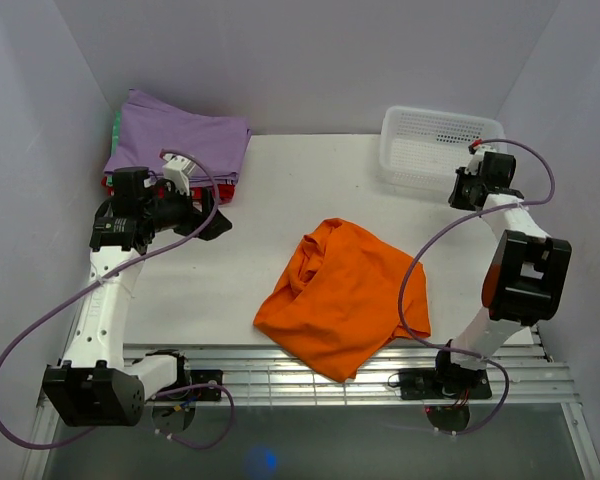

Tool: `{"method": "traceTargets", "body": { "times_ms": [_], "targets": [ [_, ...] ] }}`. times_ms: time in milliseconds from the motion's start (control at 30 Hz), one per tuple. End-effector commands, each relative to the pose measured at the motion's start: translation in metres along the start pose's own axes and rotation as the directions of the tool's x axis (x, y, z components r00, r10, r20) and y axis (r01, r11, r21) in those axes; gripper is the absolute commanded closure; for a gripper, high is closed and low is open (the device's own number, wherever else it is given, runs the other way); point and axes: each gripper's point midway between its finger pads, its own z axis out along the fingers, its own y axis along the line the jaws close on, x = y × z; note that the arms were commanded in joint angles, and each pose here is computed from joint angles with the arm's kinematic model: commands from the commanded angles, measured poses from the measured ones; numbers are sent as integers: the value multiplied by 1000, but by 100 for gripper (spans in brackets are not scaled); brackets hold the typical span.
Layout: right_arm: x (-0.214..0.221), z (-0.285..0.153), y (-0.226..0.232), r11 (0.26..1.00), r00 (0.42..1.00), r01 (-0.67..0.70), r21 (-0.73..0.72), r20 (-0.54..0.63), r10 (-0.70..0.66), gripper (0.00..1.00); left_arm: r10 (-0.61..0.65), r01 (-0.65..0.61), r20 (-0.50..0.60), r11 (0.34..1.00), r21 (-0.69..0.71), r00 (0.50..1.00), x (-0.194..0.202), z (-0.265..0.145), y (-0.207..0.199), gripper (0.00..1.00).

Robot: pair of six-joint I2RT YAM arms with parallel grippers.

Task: Fold and stack the trousers
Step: Move the trousers to the center of the board, then flatten the trousers out

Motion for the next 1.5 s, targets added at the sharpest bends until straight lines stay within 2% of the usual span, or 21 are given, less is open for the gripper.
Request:
{"method": "traceTargets", "body": {
  "times_ms": [0,33,200,300,400,433,500,533,600,700,733,867,933,967,1133,1233,1300,1367,1400,1433,1467],
  "targets": [
    [-50,24,-33,993,991,36,114,124,-50,81,64,-63,0,988,144,998,4,-3,-23,5],
    [-45,40,-42,990,993,40,138,109,-55,80,49,-42,-33,985,169,998,11,0,-25,6],
    [-104,58,-59,982,964,57,177,245,-100,71,69,-50,-95,981,185,993,21,3,-22,10],
    [-134,55,-55,981,940,93,172,310,-144,55,69,-44,-122,979,197,990,29,4,-22,9],
    [-152,37,-33,983,924,156,91,338,-178,47,68,-27,-178,975,223,982,38,15,-24,9],
    [-151,22,-15,980,924,199,12,331,-191,42,88,-35,-213,970,241,973,44,20,-30,8],
    [-136,5,4,968,935,239,-79,289,-207,40,109,-36,-264,963,268,958,52,33,-34,7],
    [-129,-17,24,948,931,274,-159,292,-220,34,147,-59,-277,951,304,950,54,38,-46,7],
    [-91,-37,39,915,941,318,-250,203,-272,32,193,-80,-292,930,358,937,58,46,-62,4],
    [-26,-80,66,837,933,355,-416,94,-348,23,332,-181,-304,884,432,893,70,66,-99,2],
    [-14,-95,73,820,926,366,-441,87,-367,18,407,-239,-287,845,478,867,78,77,-122,2],
    [73,-104,81,808,919,286,-515,-92,-384,12,558,-362,-277,769,528,783,92,112,-162,2],
    [93,-101,82,816,914,261,-516,-139,-380,12,610,-408,-264,735,541,747,96,129,-175,2],
    [103,-99,83,819,913,242,-521,-164,-375,11,614,-396,-307,740,544,727,108,146,-173,2],
    [141,-82,88,834,893,193,-516,-260,-367,7,604,-404,-350,767,499,716,113,190,-182,2],
    [157,-71,83,854,884,184,-487,-297,-361,14,581,-394,-373,791,468,723,121,205,-179,2],
    [162,-64,79,866,882,177,-468,-314,-350,21,573,-365,-393,793,489,719,130,209,-182,13],
    [168,-60,76,874,875,162,-458,-343,-342,43,567,-347,-415,797,494,711,134,208,-183,35],
    [168,-59,75,875,874,165,-456,-344,-344,54,569,-337,-418,792,509,708,135,206,-185,57],
    [166,-59,74,878,875,172,-446,-340,-344,77,576,-344,-412,788,511,706,129,200,-186,68],
    [163,-59,70,886,881,172,-431,-334,-334,87,573,-351,-401,789,504,714,121,196,-185,82]
  ]
}}
